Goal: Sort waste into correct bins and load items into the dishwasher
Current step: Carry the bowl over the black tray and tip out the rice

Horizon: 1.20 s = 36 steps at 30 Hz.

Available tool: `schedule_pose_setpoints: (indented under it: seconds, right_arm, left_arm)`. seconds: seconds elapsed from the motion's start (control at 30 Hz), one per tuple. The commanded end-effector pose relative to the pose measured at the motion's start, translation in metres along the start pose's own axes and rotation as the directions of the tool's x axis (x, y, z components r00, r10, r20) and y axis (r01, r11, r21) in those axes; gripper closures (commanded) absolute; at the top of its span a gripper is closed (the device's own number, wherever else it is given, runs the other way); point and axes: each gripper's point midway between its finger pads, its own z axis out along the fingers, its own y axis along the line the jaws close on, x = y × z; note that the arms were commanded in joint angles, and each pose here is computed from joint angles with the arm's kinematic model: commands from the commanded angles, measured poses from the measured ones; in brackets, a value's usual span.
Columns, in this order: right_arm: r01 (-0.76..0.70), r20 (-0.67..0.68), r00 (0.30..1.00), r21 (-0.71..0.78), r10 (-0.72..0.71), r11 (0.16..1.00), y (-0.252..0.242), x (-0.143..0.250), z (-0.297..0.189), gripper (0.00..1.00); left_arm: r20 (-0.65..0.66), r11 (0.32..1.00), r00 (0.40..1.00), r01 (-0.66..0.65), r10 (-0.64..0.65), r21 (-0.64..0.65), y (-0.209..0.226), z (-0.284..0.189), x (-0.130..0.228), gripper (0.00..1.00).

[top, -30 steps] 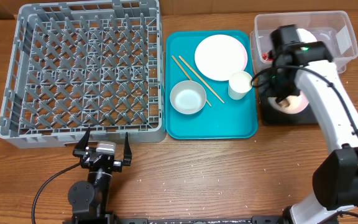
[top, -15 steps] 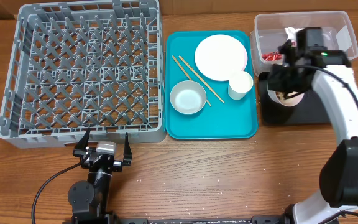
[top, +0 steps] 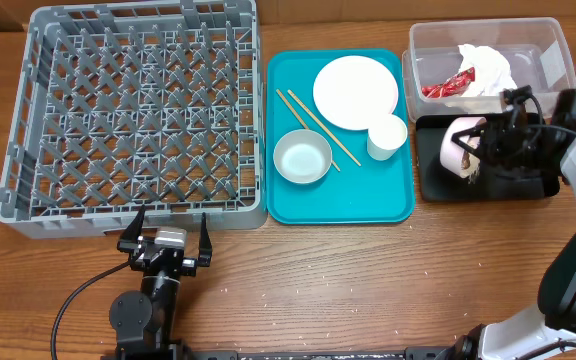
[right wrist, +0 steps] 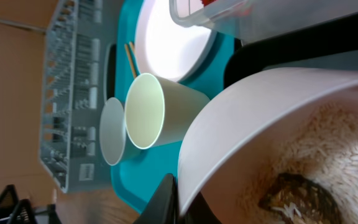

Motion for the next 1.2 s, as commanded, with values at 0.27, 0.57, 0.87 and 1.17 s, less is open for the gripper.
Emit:
schedule_pose_setpoints:
  seconds: [0.27,0.57,0.87,1.17]
  right_arm:
    - [0.025,0.142,0.990,-0.310,0.020,0.950,0.013,-0.013,-0.030,0.96]
    - [0.035,0.160,0.986,-0.466,0.045,0.884,0.011,-0.018,-0.027,0.96]
    - [-0.007,0.188,0.973,-0.552,0.132,0.834,-0.001,-0.022,-0.046,0.96]
    - [-0.107,0.148,0.962,-0.568,0.229,0.816,-0.006,-0.025,-0.053,0.96]
  left_arm:
    - [0.002,1.000,1.000,-0.016,0.016,0.000,-0.001,0.000,0.001,0.00]
    - [0.002,1.000,1.000,-0.016,0.016,0.000,-0.001,0.000,0.001,0.00]
    - [0.002,1.000,1.000,-0.016,0.016,0.000,-0.001,0.000,0.001,0.00]
    - [0.002,1.000,1.000,-0.016,0.016,-0.001,-0.001,0.000,0.001,0.00]
